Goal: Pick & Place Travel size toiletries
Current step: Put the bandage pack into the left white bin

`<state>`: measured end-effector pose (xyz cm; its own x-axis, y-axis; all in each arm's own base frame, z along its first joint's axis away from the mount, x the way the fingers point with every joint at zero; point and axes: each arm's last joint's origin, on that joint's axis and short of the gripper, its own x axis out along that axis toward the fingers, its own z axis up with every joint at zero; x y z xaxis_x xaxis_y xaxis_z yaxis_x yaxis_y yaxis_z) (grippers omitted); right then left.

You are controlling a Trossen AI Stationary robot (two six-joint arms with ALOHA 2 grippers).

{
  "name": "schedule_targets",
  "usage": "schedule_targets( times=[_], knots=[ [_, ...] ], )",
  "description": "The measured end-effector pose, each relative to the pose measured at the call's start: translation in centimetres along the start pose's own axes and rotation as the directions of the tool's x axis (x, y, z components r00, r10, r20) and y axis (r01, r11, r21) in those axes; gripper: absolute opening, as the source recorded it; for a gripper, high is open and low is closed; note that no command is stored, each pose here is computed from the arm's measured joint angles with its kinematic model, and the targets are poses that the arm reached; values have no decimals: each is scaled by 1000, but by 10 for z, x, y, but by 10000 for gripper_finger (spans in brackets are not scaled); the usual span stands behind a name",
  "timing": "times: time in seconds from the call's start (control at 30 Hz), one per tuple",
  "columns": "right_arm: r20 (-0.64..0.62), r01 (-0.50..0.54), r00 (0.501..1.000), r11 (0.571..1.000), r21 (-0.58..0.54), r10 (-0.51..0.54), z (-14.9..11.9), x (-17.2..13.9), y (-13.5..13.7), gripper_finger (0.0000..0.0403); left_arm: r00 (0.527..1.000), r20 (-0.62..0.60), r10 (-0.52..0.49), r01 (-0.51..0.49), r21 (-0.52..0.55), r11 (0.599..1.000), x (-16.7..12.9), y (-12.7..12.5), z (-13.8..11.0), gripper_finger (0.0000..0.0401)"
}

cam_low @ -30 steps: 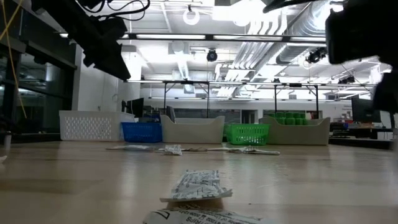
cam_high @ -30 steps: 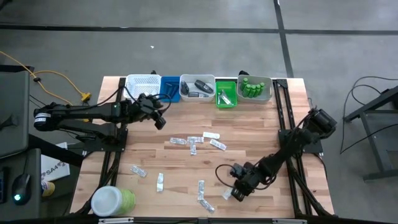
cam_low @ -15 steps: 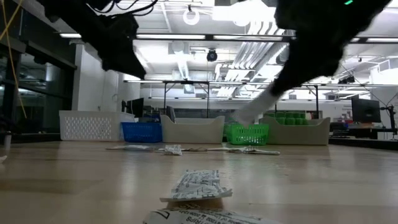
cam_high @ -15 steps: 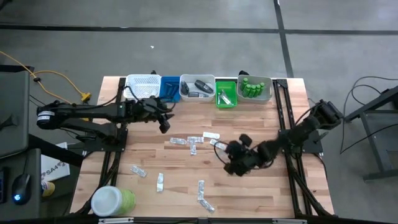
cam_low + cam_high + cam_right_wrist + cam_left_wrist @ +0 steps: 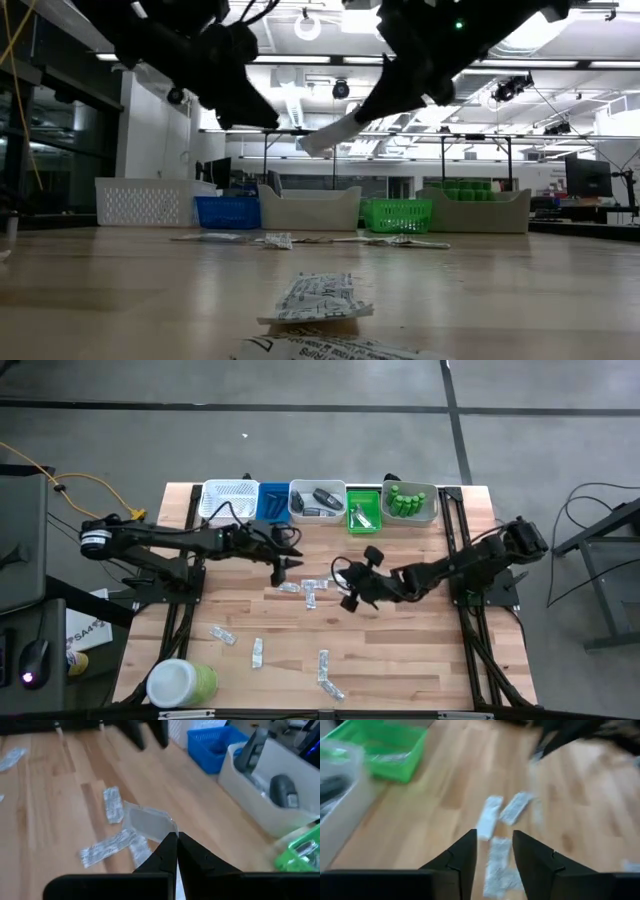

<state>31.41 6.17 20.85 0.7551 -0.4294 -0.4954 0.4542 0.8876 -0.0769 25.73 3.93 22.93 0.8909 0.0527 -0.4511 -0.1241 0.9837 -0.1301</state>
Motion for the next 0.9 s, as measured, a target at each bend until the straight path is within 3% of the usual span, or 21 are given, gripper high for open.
schedule_targets(
  times=[0.13, 0.37, 0.53, 0.9],
  knots=[
    [6, -6, 1000, 1000, -18, 6, 5, 7, -9, 3, 996, 32, -88, 86, 50, 995, 9, -9, 1, 172],
    [59, -53, 997, 998, -38, 55, 16, 14, -15, 3, 989, 84, -121, 110, 125, 986, 22, -25, 0, 253],
    [98, -117, 987, 989, -90, 126, 18, 18, -9, 3, 989, 120, -91, 77, 119, 990, 27, -27, 1, 263],
    [184, -116, 974, 989, -91, 131, 19, 29, -1, 3, 992, 94, -85, 79, 69, 994, 28, -26, -2, 264]
  ],
)
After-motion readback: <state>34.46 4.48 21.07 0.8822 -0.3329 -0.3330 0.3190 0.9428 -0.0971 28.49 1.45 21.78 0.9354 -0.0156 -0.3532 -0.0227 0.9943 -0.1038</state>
